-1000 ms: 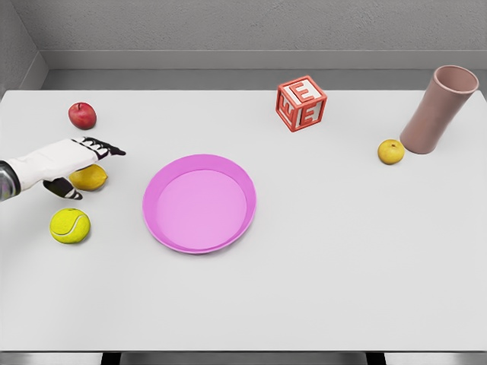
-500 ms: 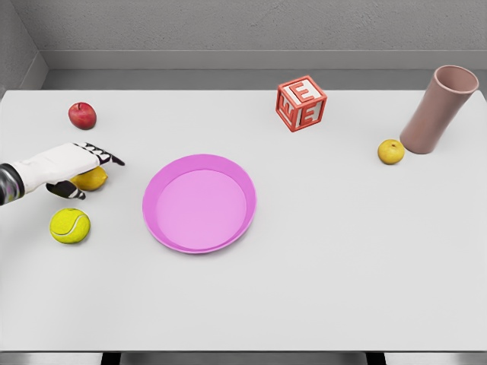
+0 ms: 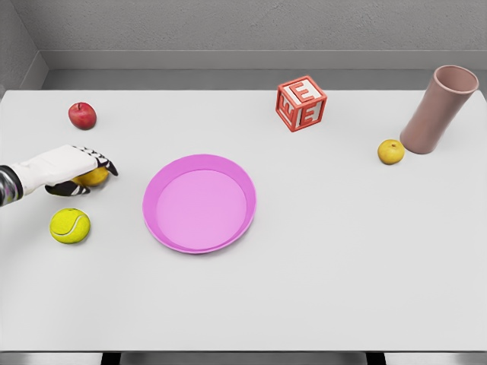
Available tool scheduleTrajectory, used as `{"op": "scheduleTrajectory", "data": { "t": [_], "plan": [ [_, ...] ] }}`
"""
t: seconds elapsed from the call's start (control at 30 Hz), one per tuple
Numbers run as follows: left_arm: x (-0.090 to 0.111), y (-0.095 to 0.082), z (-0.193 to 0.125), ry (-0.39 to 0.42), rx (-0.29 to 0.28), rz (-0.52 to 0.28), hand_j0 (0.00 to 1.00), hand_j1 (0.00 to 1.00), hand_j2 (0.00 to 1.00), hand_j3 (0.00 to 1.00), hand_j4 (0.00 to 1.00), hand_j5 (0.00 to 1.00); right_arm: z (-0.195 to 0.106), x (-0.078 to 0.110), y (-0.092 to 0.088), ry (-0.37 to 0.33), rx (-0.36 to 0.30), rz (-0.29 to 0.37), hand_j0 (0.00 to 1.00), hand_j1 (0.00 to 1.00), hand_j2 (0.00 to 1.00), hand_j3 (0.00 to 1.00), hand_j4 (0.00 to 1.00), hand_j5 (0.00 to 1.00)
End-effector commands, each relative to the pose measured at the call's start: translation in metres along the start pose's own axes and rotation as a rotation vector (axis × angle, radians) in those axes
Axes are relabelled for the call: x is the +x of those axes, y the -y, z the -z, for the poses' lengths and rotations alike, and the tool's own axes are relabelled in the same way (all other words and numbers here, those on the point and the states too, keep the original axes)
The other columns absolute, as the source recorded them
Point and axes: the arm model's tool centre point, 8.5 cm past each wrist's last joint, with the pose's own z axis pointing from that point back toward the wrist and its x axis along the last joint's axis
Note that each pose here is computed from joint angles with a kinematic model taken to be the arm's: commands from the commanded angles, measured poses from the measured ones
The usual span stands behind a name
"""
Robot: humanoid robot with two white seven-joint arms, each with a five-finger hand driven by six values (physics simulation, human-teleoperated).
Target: Put the lemon on the plate with left arm
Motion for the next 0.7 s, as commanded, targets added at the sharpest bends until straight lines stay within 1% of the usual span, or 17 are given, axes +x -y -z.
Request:
{"op": "scheduleTrajectory", "data": {
  "t": [0.0, 0.17, 0.27, 0.43, 0.5, 0.63, 0.67],
  "plan": [
    [0.0, 0.0, 0.0, 0.0, 0.0, -0.001, 0.62, 0.62, 0.62, 0.62, 0.62, 0.62, 0.0, 0.001, 0.0, 0.002, 0.0, 0.0, 1.0, 1.0, 1.0, 1.0, 1.0, 1.0],
    [0.0, 0.0, 0.0, 0.001, 0.001, -0.003, 0.62, 0.62, 0.62, 0.62, 0.62, 0.62, 0.0, 0.001, 0.0, 0.002, 0.0, 0.0, 1.0, 1.0, 1.0, 1.0, 1.0, 1.0],
    [0.0, -0.007, -0.001, 0.006, 0.018, 0.001, 0.62, 0.62, 0.62, 0.62, 0.62, 0.62, 0.0, 0.001, 0.0, 0.002, 0.0, 0.0, 1.0, 1.0, 1.0, 1.0, 1.0, 1.0],
    [0.003, -0.013, -0.001, 0.014, 0.035, 0.007, 0.62, 0.62, 0.62, 0.62, 0.62, 0.62, 0.0, 0.001, 0.0, 0.002, 0.0, 0.0, 1.0, 1.0, 1.0, 1.0, 1.0, 1.0],
    [0.011, -0.029, -0.002, 0.032, 0.07, 0.044, 0.62, 0.62, 0.62, 0.62, 0.62, 0.62, 0.0, 0.001, 0.0, 0.002, 0.0, 0.0, 1.0, 1.0, 1.0, 1.0, 1.0, 1.0],
    [0.018, -0.034, -0.001, 0.048, 0.081, 0.059, 0.63, 0.63, 0.63, 0.63, 0.63, 0.63, 0.0, 0.001, 0.0, 0.002, 0.0, 0.0, 1.0, 1.0, 1.0, 1.0, 1.0, 1.0],
    [0.025, -0.039, -0.001, 0.064, 0.093, 0.077, 0.63, 0.63, 0.63, 0.63, 0.63, 0.63, 0.0, 0.001, 0.0, 0.002, 0.0, 0.0, 1.0, 1.0, 1.0, 1.0, 1.0, 1.0]
  ]
}}
